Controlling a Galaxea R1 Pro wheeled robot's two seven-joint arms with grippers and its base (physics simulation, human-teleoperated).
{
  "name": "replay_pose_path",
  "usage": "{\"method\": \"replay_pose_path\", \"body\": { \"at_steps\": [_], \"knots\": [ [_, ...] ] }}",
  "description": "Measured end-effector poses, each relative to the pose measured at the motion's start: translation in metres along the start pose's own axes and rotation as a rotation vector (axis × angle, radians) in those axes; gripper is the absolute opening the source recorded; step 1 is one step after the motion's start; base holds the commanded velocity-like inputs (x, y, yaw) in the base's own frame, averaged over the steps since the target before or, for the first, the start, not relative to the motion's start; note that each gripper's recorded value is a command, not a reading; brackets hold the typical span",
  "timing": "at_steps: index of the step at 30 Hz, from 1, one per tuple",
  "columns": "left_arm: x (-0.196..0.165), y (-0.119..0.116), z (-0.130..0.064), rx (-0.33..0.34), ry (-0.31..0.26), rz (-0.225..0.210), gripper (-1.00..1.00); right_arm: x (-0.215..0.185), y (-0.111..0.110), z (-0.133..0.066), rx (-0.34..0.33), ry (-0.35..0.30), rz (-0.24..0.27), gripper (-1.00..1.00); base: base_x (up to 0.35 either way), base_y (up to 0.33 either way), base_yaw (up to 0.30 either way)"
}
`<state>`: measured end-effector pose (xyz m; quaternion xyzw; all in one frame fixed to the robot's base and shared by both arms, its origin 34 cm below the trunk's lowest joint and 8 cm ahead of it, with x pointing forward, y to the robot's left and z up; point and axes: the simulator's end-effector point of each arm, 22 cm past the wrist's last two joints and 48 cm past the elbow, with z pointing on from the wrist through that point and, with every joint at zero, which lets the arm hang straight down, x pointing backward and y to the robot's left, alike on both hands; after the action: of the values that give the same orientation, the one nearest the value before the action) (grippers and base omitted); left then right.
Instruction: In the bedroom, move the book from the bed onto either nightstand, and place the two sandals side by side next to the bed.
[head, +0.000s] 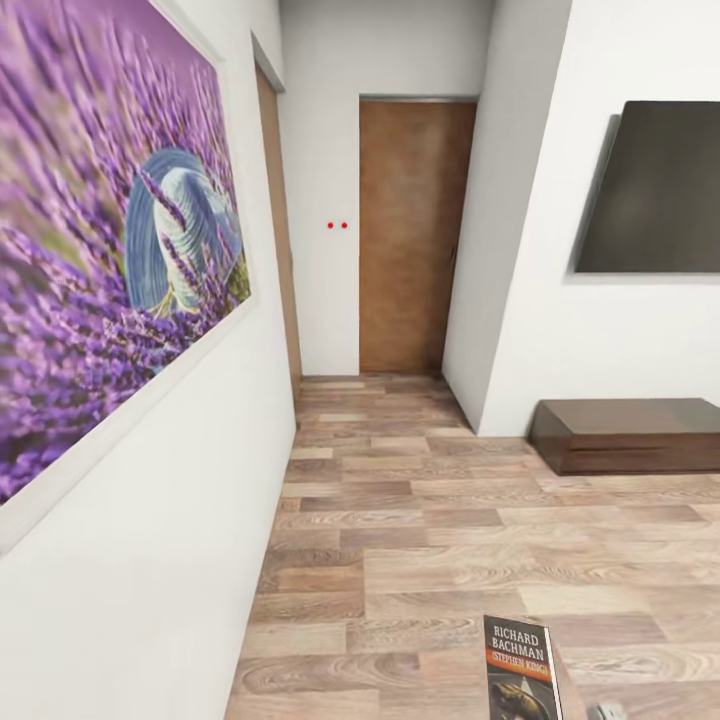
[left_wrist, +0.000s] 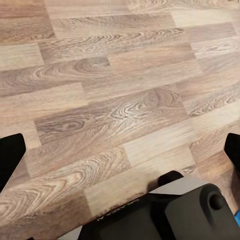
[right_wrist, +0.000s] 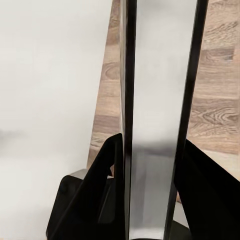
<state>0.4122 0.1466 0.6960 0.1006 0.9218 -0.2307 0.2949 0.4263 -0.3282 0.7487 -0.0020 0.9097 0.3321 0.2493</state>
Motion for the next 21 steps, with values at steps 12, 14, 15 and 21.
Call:
{"method": "replay_pose_path", "body": {
  "at_steps": [12, 14, 15, 21],
  "knots": [
    [0.0000, -0.0001, 0.0001, 0.000, 0.000, 0.000, 1.00, 0.0002, 0.0000, 0.0000, 0.000, 0.001, 0.000, -1.00, 0.328, 0.000, 0.000],
    [0.0000, -0.0001, 0.0001, 0.000, 0.000, 0.000, 1.00, -0.0001, 0.0000, 0.0000, 0.000, 0.000, -0.001, -1.00, 0.328, 0.000, 0.000],
    [0.0000, -0.0001, 0.0000, 0.000, 0.000, 0.000, 1.00, 0.0000, 0.0001, 0.0000, -0.001, 0.000, -0.001, -1.00, 0.328, 0.000, -0.004],
    [0.0000, -0.0007, 0.0002, 0.002, 0.000, 0.000, 1.00, -0.0002, 0.0000, 0.0000, 0.000, 0.000, -0.001, -1.00, 0.328, 0.000, -0.089]
  ]
}}
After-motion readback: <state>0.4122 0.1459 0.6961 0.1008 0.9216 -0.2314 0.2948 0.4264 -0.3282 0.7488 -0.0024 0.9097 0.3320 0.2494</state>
